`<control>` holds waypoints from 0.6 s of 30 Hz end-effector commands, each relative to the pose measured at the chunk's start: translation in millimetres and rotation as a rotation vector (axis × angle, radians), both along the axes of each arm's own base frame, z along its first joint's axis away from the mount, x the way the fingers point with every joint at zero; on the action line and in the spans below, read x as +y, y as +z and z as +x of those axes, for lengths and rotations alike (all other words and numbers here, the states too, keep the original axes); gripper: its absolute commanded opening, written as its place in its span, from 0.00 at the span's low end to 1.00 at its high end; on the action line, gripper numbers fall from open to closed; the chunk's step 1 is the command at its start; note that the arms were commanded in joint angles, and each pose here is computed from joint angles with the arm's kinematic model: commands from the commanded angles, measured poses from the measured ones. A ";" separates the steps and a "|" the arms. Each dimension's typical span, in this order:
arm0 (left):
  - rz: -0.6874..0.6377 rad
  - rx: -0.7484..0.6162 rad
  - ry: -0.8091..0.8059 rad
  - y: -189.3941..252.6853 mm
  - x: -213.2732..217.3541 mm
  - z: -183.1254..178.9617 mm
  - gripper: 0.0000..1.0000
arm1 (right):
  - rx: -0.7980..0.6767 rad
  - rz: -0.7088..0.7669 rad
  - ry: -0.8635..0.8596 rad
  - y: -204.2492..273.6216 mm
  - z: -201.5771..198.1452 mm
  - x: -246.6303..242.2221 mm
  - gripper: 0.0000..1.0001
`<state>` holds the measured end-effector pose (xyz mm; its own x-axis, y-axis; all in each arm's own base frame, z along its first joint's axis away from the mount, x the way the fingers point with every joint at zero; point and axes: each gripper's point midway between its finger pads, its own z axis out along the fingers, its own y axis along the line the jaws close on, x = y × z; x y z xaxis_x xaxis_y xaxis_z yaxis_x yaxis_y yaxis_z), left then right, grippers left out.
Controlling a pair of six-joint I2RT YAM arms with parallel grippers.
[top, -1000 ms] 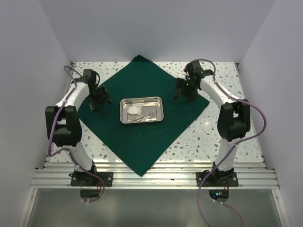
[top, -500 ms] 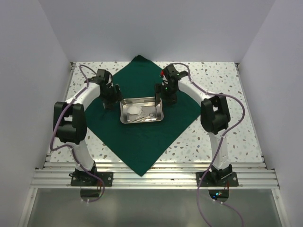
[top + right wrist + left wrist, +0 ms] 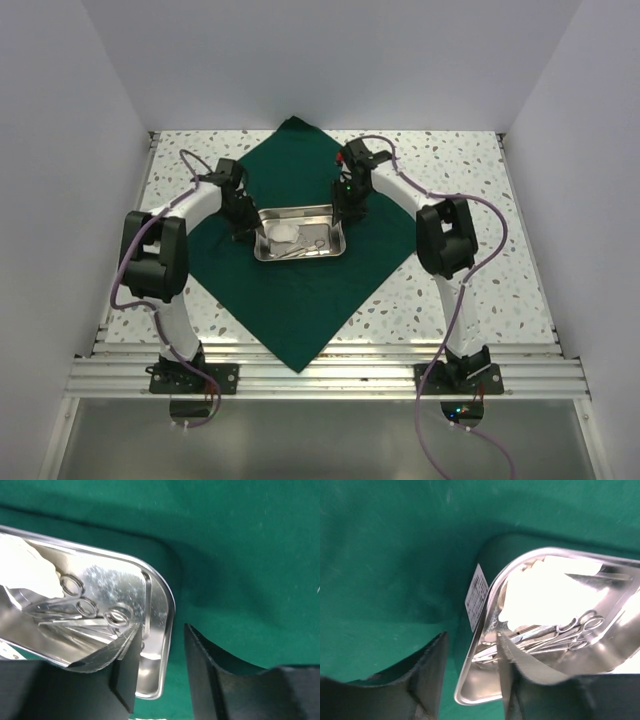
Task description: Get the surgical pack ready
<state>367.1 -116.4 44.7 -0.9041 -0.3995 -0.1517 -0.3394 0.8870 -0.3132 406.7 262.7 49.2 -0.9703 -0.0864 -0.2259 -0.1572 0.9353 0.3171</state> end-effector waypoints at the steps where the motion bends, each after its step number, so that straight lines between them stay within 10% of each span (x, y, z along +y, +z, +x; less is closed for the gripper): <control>1: -0.010 -0.029 0.029 -1.3 -8.5 2.9 0.44 | -0.011 0.017 0.008 8.2 6.7 6.6 0.41; 18: -0.032 -0.056 -0.004 -5.5 -13.9 7.2 0.14 | -0.009 -0.035 -0.022 3.9 24.6 7.0 0.13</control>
<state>355.7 -124.6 28.1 -0.9069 -0.3999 -0.1330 -0.3446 0.8854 -0.3119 427.5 266.9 41.0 -0.9730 -0.0810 -0.2160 -0.1418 0.9487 0.2827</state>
